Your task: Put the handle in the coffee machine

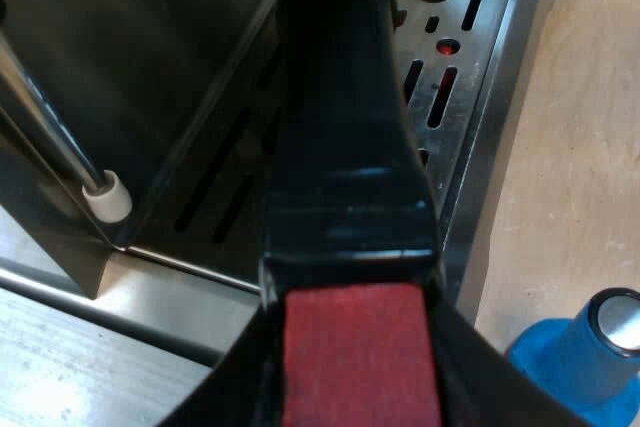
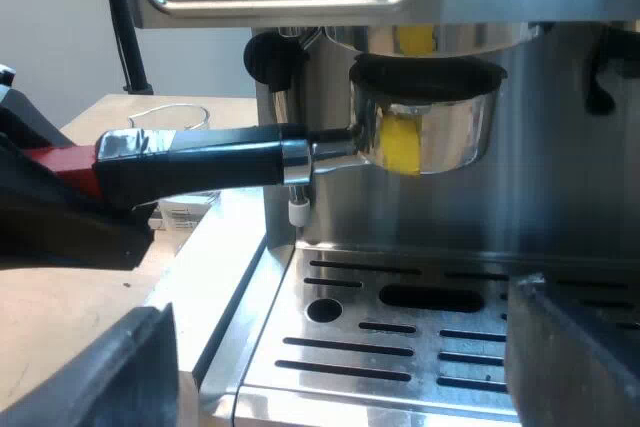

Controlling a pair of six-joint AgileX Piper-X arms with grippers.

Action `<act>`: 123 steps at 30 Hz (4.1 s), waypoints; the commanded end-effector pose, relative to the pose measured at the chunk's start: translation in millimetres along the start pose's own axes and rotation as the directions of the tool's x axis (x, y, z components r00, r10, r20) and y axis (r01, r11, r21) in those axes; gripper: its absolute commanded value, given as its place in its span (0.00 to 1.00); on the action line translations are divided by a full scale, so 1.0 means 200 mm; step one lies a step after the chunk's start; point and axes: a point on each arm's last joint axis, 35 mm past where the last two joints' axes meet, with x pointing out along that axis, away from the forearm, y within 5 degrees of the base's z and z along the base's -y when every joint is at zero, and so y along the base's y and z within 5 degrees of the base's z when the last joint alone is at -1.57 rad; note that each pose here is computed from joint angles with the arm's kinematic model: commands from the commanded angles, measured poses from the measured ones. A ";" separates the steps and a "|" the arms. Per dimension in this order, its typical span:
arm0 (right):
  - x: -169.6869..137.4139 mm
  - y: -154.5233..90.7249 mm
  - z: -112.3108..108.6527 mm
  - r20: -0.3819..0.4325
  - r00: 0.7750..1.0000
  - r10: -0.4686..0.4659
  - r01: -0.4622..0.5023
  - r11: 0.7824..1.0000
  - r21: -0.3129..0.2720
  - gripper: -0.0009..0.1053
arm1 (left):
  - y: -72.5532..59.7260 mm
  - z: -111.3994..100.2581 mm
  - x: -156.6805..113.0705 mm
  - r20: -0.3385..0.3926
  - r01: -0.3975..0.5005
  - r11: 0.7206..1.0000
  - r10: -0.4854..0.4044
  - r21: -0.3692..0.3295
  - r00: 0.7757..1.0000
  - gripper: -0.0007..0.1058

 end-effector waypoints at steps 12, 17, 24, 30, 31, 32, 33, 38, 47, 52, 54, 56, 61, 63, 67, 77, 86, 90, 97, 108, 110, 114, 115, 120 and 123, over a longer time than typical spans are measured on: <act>0.01 0.00 -0.01 0.000 1.000 -0.010 0.010 1.000 -0.011 0.66 | 0.01 0.09 -0.03 0.098 0.028 0.999 -0.031 0.033 0.995 0.01; 0.01 0.00 -0.01 0.000 1.000 -0.010 0.010 1.000 -0.011 0.66 | 0.02 0.11 -0.04 0.119 0.036 0.998 -0.041 0.042 0.992 0.01; 0.01 0.00 -0.01 0.000 1.000 -0.010 0.010 1.000 -0.011 0.66 | 0.02 0.12 -0.04 0.168 0.063 0.997 -0.070 0.045 0.983 0.01; 0.01 0.00 -0.01 0.000 1.000 -0.010 0.010 1.000 -0.011 0.66 | 0.03 0.13 -0.04 0.180 0.046 0.996 -0.059 0.076 0.982 0.01; 0.01 0.00 -0.01 0.000 1.000 -0.010 0.010 1.000 -0.009 0.66 | 0.03 0.14 -0.04 0.183 0.040 0.996 -0.055 0.085 0.982 0.01; 0.01 0.00 -0.01 0.000 1.000 -0.010 0.010 1.000 -0.009 0.66 | 0.04 0.14 -0.04 0.184 0.038 0.995 -0.054 0.087 0.981 0.01; 0.01 0.00 -0.01 0.000 1.000 -0.010 0.010 1.000 -0.009 0.66 | 0.04 0.14 -0.04 0.185 0.036 0.995 -0.052 0.090 0.981 0.01; 0.01 0.00 -0.01 0.000 1.000 -0.010 0.010 1.000 -0.009 0.66 | 0.04 0.14 -0.04 0.193 0.035 0.995 -0.054 0.098 0.980 0.01; 0.01 0.00 -0.01 0.000 1.000 -0.010 0.010 1.000 -0.009 0.66 | 0.04 0.16 -0.05 0.263 0.086 0.994 -0.101 0.067 0.959 0.01; 0.01 0.00 -0.01 0.000 1.000 -0.010 0.010 1.000 -0.009 0.66 | 0.04 0.16 -0.05 0.263 0.086 0.994 -0.101 0.066 0.960 0.01; 0.01 0.00 -0.01 0.000 1.000 -0.010 0.010 1.000 -0.009 0.66 | 0.03 0.17 -0.06 0.267 0.088 0.994 -0.103 0.065 0.958 0.01; 0.01 0.00 -0.01 0.000 1.000 -0.010 0.010 1.000 -0.009 0.66 | 0.02 0.19 -0.07 0.271 0.080 0.994 -0.098 0.080 0.958 0.01; 0.01 0.00 -0.01 0.000 1.000 -0.010 0.010 1.000 -0.009 0.66 | -0.01 0.22 -0.10 0.278 0.058 0.991 -0.091 0.124 0.956 0.01; 0.01 0.00 -0.01 0.000 1.000 -0.010 0.010 1.000 -0.009 0.66 | -0.02 0.23 -0.11 0.286 0.058 0.989 -0.095 0.136 0.953 0.01; 0.01 0.00 -0.01 0.000 1.000 -0.010 0.010 1.000 -0.009 0.66 | -0.04 0.25 -0.12 0.326 0.096 0.987 -0.134 0.131 0.936 0.01; 0.01 0.00 -0.01 0.000 1.000 -0.010 0.010 1.000 -0.009 0.66 | -0.05 0.26 -0.12 0.369 0.151 0.982 -0.184 0.115 0.911 0.01; 0.01 0.00 -0.01 0.000 1.000 -0.010 0.010 1.000 -0.009 0.66 | -0.04 0.28 -0.13 0.395 0.145 0.972 -0.208 0.184 0.895 0.01; 0.01 0.00 -0.01 0.000 1.000 -0.010 0.010 1.000 -0.009 0.66 | -0.03 0.30 -0.13 0.424 0.147 0.960 -0.240 0.240 0.873 0.01; 0.01 0.00 -0.01 0.000 1.000 -0.010 0.010 1.000 -0.009 0.66 | -0.03 0.29 -0.13 0.420 0.138 0.960 -0.232 0.242 0.877 0.01; 0.01 0.00 -0.01 0.000 1.000 -0.010 0.010 1.000 -0.009 0.66 | -0.01 0.26 -0.11 0.421 0.183 0.967 -0.243 0.179 0.874 0.01; 0.01 0.00 -0.01 0.000 1.000 -0.010 0.010 1.000 -0.009 0.66 | -0.01 0.26 -0.10 0.420 0.188 0.967 -0.244 0.170 0.874 0.01; 0.01 0.00 -0.01 0.000 1.000 -0.010 0.010 1.000 -0.009 0.66 | -0.02 0.25 -0.10 0.420 0.191 0.968 -0.244 0.165 0.874 0.01; 0.01 0.00 -0.01 -0.001 1.000 -0.012 0.012 1.000 -0.009 0.66 | -0.02 0.25 -0.10 0.420 0.191 0.968 -0.244 0.165 0.874 0.01; 0.02 -0.01 -0.01 -0.004 1.000 -0.020 0.020 1.000 -0.009 0.65 | -0.02 0.25 -0.10 0.419 0.190 0.968 -0.243 0.164 0.875 0.01; 0.05 -0.02 -0.02 -0.019 1.000 -0.014 0.013 1.000 -0.027 0.65 | -0.02 0.25 -0.10 0.419 0.190 0.968 -0.243 0.164 0.875 0.01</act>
